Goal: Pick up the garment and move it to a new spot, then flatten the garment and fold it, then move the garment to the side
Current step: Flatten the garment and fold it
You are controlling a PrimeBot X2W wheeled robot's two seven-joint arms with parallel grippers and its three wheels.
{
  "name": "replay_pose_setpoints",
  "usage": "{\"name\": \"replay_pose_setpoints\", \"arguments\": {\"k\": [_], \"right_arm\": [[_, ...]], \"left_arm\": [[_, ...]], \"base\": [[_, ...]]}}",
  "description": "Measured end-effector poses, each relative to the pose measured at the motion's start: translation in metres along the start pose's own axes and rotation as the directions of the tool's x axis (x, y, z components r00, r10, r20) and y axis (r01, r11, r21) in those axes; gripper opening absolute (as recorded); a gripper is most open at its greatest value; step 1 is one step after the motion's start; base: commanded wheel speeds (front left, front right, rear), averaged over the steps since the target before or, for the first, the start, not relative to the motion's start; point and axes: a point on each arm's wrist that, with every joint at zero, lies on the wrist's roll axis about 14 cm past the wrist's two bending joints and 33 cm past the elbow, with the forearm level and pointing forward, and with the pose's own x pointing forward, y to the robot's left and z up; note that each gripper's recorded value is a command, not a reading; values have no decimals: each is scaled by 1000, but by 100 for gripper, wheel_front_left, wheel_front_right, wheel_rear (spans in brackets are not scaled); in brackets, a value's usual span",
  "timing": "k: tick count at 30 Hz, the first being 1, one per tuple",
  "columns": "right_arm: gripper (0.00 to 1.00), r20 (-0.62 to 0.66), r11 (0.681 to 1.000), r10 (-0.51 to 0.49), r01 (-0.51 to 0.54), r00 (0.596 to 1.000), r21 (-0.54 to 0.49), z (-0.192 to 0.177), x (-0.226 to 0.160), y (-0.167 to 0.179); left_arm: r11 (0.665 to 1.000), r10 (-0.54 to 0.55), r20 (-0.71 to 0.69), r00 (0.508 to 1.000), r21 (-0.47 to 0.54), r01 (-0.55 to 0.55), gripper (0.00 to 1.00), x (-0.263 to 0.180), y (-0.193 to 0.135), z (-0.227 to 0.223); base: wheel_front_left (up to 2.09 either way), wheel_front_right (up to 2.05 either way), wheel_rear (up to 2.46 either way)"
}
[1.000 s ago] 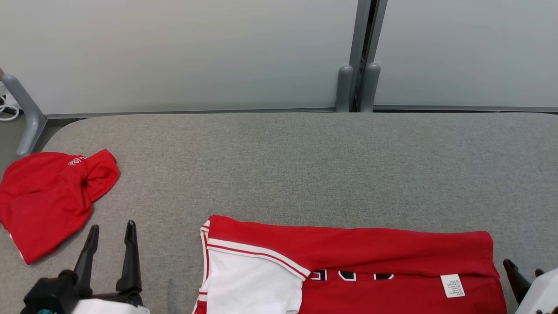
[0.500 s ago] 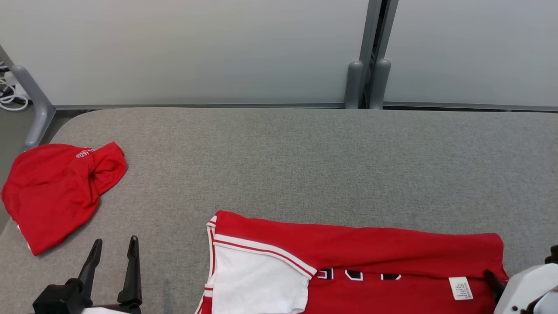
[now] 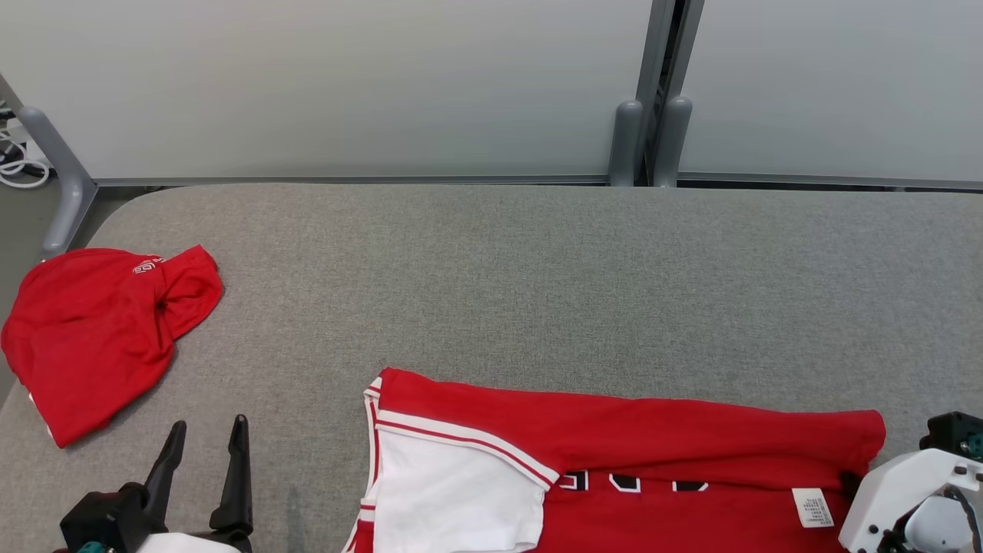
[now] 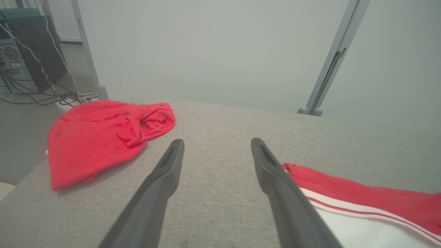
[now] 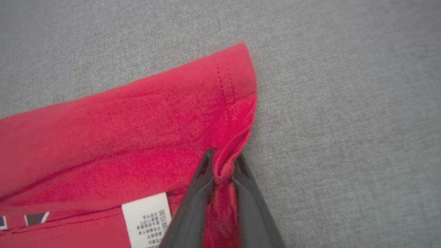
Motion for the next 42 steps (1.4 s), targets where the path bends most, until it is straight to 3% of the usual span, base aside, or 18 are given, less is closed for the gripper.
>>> {"name": "replay_pose_setpoints", "arguments": {"k": [6,10,21,25,27,29,33,37,42], "right_arm": [[0,53,1000,-15,14,998,18,7,-4,-4],[0,128,995,-82,75,988,60,22,-14,-28],[0,344,934,-356,328,868,139,79,-64,-112],[0,333,931,-365,352,870,100,82,-67,-111],[0,328,940,-338,334,882,69,83,-66,-101],[0,303,969,-221,245,927,-44,80,-56,-60],[0,206,978,36,7,978,-208,52,-44,29],[0,167,934,233,-173,958,-312,39,-50,97],[0,112,879,359,-296,926,-374,27,-51,143]], "left_arm": [[1000,-29,-61,998,-10,29,100,1,-3,-7],[999,-44,-59,997,1,44,100,3,-5,-2],[997,-77,-57,995,-6,76,100,3,-19,2],[996,-86,-69,994,-7,85,100,0,-21,0],[996,-89,-69,994,-10,89,100,-1,-23,-1],[996,-89,-68,994,-16,89,100,-2,-24,-1],[996,-86,-76,993,-21,85,100,-3,-23,-3],[996,-86,-89,992,-23,84,100,-3,-24,-7],[997,-76,-101,992,-30,73,100,-5,-21,-11]], "base": [[0,0,0],[0,0,0],[0,0,0],[0,0,0],[0,0,0],[0,0,0],[0,0,0],[0,0,0],[0,0,0]]}}
